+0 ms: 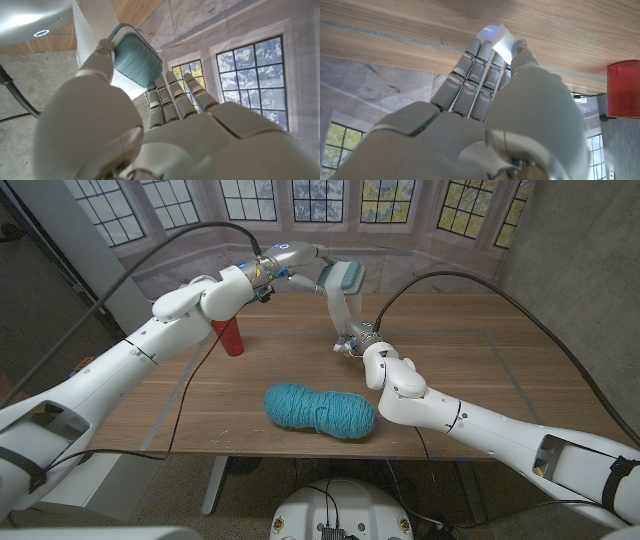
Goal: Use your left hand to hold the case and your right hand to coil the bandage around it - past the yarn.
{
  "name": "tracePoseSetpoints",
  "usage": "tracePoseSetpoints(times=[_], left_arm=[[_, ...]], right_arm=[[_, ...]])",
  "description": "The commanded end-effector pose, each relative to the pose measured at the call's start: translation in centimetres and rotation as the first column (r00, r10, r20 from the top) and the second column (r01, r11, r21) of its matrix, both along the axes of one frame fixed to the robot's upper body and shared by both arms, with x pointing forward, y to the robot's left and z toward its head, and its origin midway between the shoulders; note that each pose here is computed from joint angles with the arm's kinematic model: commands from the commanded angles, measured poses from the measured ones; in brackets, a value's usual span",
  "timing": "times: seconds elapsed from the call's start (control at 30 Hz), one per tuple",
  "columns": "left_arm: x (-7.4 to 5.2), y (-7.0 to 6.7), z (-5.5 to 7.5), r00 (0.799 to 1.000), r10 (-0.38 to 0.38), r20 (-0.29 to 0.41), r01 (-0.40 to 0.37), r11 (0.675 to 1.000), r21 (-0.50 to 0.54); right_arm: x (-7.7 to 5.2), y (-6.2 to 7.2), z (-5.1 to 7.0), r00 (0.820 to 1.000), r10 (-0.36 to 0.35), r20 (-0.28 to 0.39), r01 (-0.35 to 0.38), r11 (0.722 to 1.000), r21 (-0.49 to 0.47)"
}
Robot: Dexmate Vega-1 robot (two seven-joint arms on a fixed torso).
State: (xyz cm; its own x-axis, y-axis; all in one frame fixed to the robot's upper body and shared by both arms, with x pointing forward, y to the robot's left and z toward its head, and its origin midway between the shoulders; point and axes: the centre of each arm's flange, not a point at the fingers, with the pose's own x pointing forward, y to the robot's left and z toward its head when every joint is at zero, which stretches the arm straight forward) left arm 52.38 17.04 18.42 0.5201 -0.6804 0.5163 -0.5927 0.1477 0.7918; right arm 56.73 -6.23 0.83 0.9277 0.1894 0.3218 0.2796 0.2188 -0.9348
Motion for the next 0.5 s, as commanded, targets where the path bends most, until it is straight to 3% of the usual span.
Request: tracePoseSetpoints(times=[0.03,0.5], left_arm=[[-0.4,-0.3,-0.2,1.000,-0.017,-0.012,0.017,1.000,0.008],[-1.3,0.0,-0.3,0.999,-0.032,-0.028,0.033,0.999,0.018]], right_arm=[[1.0,-1.3,0.7,1.000,-0.030,0.008,0.030,1.000,0.009],[2.8,-2.2,1.3,0.997,-0.073,0.005,0.072,0.997,0.013]])
